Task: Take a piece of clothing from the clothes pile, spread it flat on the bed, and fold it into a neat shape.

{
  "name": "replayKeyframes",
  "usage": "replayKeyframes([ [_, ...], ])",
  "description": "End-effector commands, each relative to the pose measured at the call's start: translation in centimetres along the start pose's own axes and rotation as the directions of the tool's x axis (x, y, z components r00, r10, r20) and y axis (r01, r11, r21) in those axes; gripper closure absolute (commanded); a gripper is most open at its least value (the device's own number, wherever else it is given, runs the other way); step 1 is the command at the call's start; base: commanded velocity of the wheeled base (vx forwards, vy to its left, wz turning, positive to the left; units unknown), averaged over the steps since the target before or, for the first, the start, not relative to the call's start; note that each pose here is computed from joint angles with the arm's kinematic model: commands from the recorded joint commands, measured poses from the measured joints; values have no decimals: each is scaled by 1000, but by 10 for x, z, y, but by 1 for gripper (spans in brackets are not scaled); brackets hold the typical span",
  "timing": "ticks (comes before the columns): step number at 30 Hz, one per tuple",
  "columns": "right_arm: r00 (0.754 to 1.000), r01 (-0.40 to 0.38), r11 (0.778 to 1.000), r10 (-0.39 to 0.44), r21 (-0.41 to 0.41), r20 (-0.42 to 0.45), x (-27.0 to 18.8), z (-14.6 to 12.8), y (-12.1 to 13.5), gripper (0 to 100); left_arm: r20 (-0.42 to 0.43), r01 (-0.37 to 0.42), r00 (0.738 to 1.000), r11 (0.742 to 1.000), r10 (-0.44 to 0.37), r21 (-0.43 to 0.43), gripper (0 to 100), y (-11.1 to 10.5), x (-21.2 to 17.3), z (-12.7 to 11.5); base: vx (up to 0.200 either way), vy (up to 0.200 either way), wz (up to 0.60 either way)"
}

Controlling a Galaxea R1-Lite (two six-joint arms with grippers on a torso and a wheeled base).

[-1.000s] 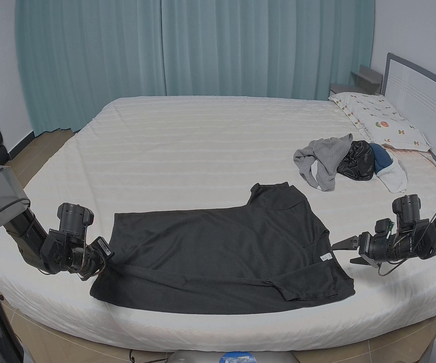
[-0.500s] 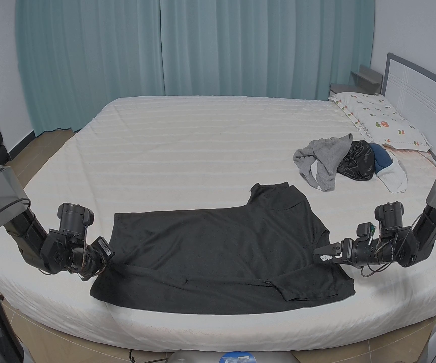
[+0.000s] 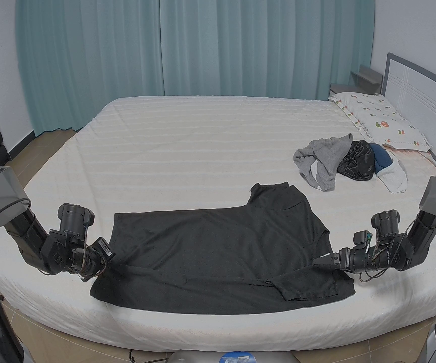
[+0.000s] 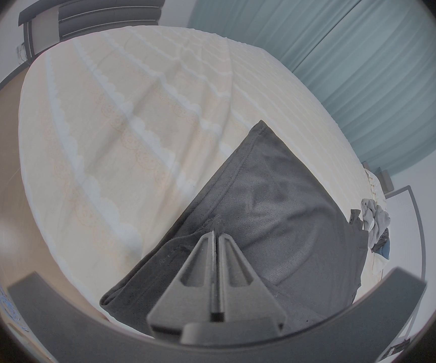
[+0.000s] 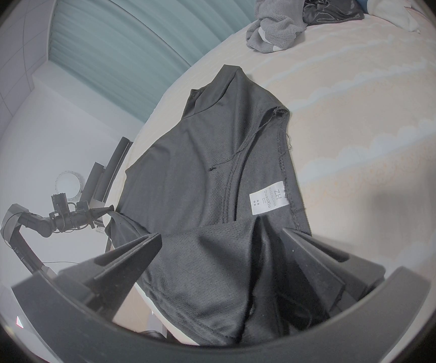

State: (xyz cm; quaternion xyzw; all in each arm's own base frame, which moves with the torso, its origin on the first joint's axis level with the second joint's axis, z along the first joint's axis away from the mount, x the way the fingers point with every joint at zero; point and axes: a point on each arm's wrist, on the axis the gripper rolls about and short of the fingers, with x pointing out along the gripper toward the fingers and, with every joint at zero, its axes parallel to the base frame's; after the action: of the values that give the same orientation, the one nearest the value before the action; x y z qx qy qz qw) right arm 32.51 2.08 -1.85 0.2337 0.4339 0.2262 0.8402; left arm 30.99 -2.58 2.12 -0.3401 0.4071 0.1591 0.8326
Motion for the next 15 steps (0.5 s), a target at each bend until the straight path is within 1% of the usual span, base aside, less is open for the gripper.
replayKeyframes([
  [1, 1000, 3, 1000, -3, 6, 0, 1, -1, -3, 0, 0, -1, 1000, 1000, 1, 0, 100, 0, 0, 0, 0, 0, 0],
  [3, 1000, 3, 1000, -3, 6, 0, 1, -2, -4, 0, -1, -2, 1000, 1000, 2, 0, 100, 0, 0, 0, 0, 0, 0],
  [4, 1000, 2, 1000, -2, 4, 3, 1, -2, -3, 100, -1, -2, 1000, 1000, 2, 0, 100, 0, 0, 0, 0, 0, 0],
  [8, 1000, 7, 1000, -7, 3, 1, -2, -5, -3, 100, -3, -4, 1000, 1000, 4, 0, 100, 1, 0, -1, 0, 0, 0],
  [13, 1000, 22, 999, -22, -37, 4, -10, -9, -9, 100, 0, -3, 1000, 1000, 3, -2, 100, 1, -2, -1, 0, 0, 0],
  [15, 1000, 22, 999, -21, -38, 13, -13, -9, -8, 100, -2, -5, 1000, 1000, 5, -1, 100, 2, -3, -1, 0, 0, 0],
])
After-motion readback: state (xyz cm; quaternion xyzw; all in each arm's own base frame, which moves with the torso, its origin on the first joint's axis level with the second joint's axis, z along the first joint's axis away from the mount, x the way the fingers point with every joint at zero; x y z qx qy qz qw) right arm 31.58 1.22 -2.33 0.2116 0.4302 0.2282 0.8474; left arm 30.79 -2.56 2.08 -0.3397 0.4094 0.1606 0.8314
